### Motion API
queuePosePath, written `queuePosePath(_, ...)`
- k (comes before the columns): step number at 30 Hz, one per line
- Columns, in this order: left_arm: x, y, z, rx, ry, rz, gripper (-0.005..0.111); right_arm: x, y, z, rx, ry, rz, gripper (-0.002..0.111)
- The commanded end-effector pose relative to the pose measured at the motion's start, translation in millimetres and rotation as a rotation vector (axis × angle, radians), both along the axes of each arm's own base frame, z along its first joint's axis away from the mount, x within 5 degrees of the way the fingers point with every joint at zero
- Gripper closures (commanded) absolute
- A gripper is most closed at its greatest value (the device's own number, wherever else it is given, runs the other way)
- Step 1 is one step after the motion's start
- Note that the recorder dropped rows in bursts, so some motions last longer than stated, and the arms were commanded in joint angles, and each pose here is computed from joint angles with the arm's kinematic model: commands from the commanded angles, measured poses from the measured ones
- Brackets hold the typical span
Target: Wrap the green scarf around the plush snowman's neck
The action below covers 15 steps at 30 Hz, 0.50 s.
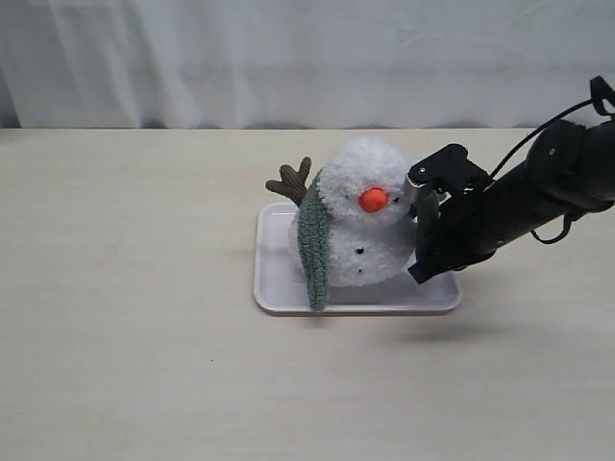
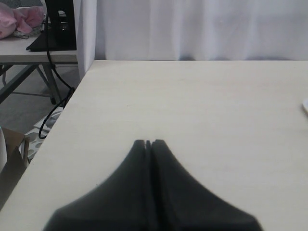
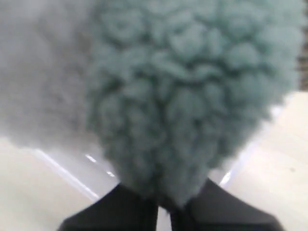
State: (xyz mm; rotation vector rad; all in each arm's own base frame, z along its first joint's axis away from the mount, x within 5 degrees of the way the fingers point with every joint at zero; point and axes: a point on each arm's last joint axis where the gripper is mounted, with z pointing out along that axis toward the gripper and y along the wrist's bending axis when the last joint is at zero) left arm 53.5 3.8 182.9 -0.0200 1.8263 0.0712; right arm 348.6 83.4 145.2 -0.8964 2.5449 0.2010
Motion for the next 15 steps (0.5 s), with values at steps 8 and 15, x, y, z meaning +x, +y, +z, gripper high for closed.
queuePosePath(8,0.2,-0.3,0.5,0.001,-0.012,-0.005,0.107,-11.4,16.6,30.7,0.16,0.281,0.125,0.104)
queuePosePath(15,0.2,-0.3,0.5,0.001,-0.012,-0.005,0.107,-13.5,17.6,11.9,0.16,0.375,0.143,0.104)
